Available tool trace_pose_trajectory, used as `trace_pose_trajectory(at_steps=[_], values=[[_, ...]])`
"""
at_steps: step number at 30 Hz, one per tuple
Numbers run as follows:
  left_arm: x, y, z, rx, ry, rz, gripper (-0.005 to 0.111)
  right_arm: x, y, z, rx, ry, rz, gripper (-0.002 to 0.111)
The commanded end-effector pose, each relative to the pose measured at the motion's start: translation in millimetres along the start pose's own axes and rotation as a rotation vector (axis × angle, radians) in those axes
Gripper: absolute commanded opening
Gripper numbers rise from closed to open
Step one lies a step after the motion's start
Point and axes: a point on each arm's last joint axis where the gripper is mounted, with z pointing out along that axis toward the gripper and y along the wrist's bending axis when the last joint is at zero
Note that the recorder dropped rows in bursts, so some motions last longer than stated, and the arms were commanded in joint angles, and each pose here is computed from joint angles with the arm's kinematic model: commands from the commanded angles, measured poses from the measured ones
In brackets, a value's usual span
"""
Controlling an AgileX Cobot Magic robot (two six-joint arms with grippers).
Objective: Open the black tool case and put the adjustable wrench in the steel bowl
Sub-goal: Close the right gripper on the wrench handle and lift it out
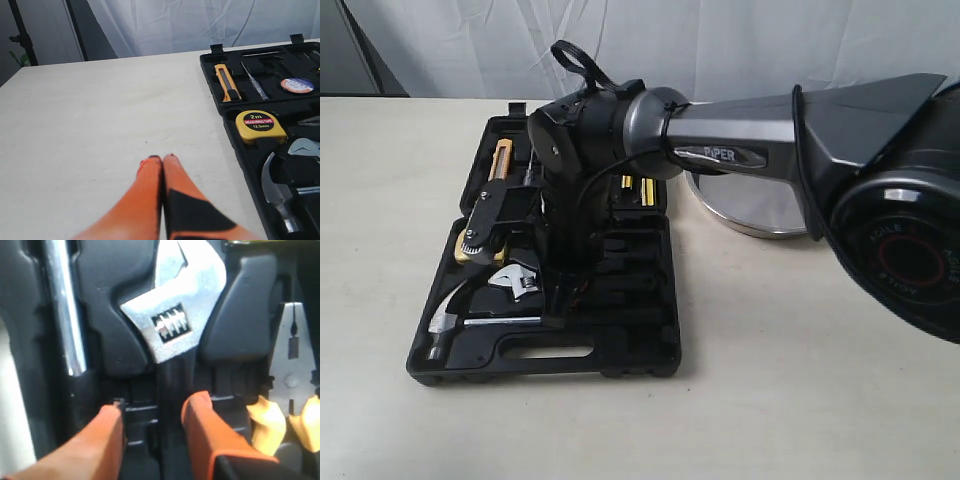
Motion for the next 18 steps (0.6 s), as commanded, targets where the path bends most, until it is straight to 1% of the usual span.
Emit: trace_pose_trajectory(at_steps=[1,3,8,11,13,17,18], values=[[-2,0.1,0,-0.002,-0.015,-0.001,0.0,-3,-8,-4,0.049,-0.025,0.0,0.03],[-2,0.1,0,-0.002,-0.015,-0.001,0.0,-5,-10,-9,0.063,-0.037,-0.003,0.026],[-2,0.1,0,-0.002,-0.015,-0.001,0.0,-8,-12,-12,0.086,-0.064,-0.004,0.026],[-2,0.1,0,-0.002,-0.015,-0.001,0.0,-7,-12,-5,0.078,-0.053,-0.003,0.027],[-2,0.1,0,-0.002,-0.015,-0.001,0.0,-7,-11,-1,0.07,-0.047,-0.002,0.034],[-2,0.1,0,-0.002,-0.015,-0.001,0.0,-4,-9,8,0.045,-0.02,0.001,0.054],[-2,0.1,0,-0.002,-0.015,-0.001,0.0,-3,-9,10,0.039,-0.013,0.001,0.056]])
